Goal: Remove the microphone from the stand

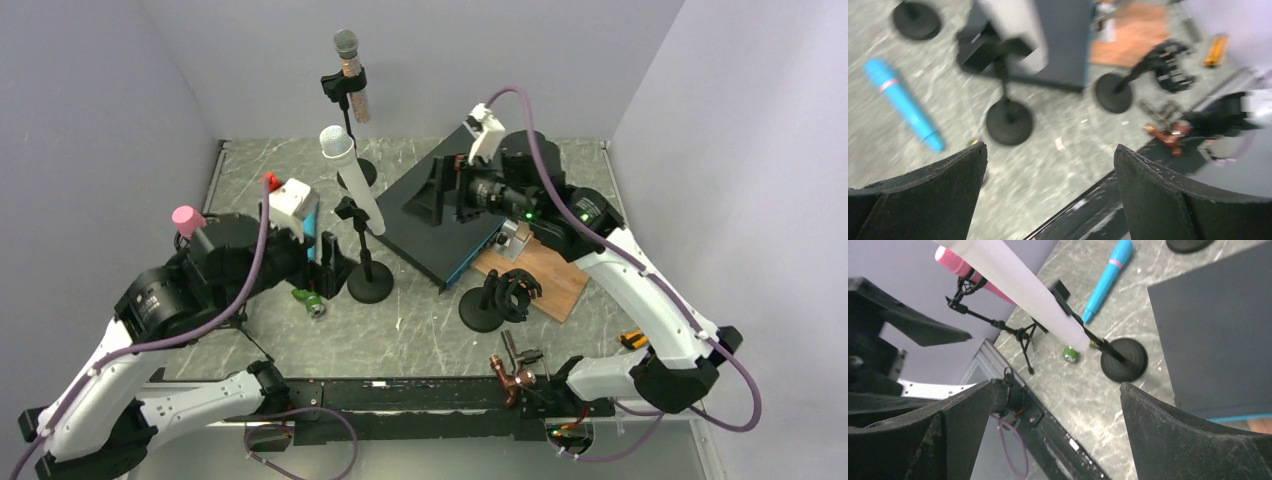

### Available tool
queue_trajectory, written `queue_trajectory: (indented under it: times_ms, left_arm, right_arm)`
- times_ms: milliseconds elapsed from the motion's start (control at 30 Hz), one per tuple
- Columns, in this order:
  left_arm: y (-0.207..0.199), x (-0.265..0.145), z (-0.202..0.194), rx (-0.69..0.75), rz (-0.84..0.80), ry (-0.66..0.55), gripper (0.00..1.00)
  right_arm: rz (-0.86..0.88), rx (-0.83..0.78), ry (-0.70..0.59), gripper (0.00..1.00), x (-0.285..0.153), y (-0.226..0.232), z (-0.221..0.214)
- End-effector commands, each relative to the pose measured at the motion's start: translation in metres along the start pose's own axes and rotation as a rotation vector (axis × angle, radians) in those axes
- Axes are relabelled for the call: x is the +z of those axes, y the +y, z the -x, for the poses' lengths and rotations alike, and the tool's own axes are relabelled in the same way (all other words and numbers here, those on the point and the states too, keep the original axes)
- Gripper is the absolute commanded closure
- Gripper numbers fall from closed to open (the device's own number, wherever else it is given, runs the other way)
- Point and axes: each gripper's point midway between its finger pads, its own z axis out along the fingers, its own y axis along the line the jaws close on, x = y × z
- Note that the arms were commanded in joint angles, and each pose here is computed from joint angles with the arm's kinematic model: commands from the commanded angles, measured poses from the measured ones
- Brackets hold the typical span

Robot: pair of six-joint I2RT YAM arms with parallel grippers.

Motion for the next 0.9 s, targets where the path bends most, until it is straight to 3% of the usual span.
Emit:
queue_trajectory:
  times_ms: [0,267,533,667,767,867]
  left_arm:
    - [0.077,-0.012,-0.038,-0.009,0.384,-0.013,0.01]
    - [0.096,-0.005,-0.073,0.05,0.402,0.005,0.01]
    - [0.103,-0.007,-0.072,0.021,0.408,-0.021,0.0]
    - [0.101,0.002,-0.071,-0.017,0.39,-0.045,0.01]
    - [0.095,0.007,-0.062,-0.051,0.339,-0.086,0.01]
    - [0.075,0.011,-0.045,-0.078,0.197,-0.17,0.01]
  right_arm:
    - [-0.073,-0.161,-0.193,0.0,0.013,0.021,0.047]
    - [-0.115,-0.359,-0.251,0.0,0.061,0.05,0.052]
    - [-0.321,-0.468,-0.333,0.14,0.105,0.053,0.05]
    - [-0.424,-0.509,-0.36,0.26,0.117,0.045,0.054]
    - [-0.458,-0.543,-0.376,0.49,0.125,0.041,0.058]
    - [-0.387,-0.608,-0.347,0.59,0.13,0.049,0.055]
